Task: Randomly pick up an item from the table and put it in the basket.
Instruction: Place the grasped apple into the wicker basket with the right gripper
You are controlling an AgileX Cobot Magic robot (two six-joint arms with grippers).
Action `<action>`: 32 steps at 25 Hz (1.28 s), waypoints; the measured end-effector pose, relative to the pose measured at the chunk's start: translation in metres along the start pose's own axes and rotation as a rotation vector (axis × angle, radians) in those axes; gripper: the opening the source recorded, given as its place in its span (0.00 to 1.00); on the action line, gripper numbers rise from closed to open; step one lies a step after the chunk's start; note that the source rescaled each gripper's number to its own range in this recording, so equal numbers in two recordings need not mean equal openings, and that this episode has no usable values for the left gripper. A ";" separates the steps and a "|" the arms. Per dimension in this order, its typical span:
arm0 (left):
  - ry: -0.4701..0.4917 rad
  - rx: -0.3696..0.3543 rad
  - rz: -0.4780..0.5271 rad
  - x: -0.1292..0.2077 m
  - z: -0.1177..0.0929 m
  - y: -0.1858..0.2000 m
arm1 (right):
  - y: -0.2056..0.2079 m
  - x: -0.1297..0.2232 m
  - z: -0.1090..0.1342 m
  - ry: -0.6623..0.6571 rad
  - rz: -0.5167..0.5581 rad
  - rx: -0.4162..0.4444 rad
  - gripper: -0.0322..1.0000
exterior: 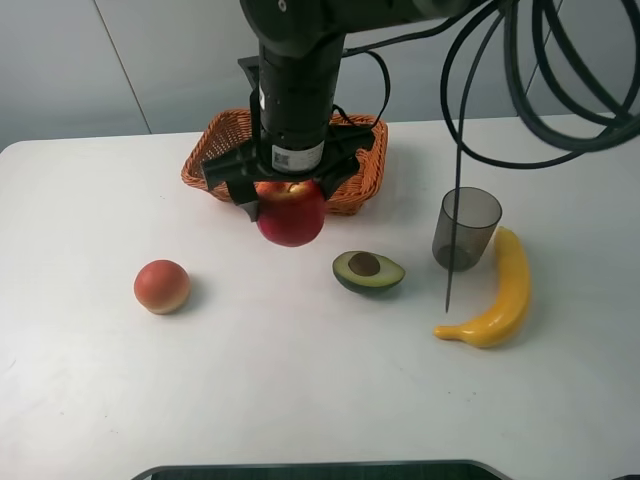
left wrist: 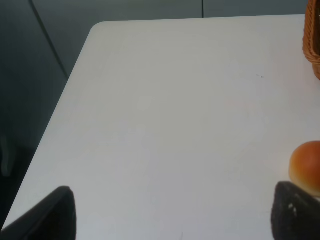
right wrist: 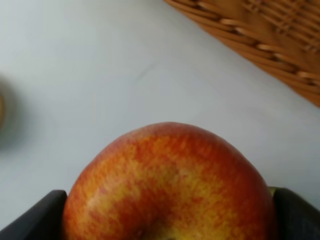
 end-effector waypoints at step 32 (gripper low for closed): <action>-0.002 0.000 0.000 0.000 0.000 0.000 | -0.034 -0.089 -0.087 0.168 -0.360 0.125 0.07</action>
Point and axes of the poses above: a point on each arm's last joint axis where the gripper is mounted, y pointing back along that axis away from the gripper, z along the wrist's bending axis when the last joint is at zero, x = y × z, the point moved 9 cm from there along -y, pointing out along that axis toward the gripper, and after that the axes turned 11 degrees about y, right-handed, at the moved point
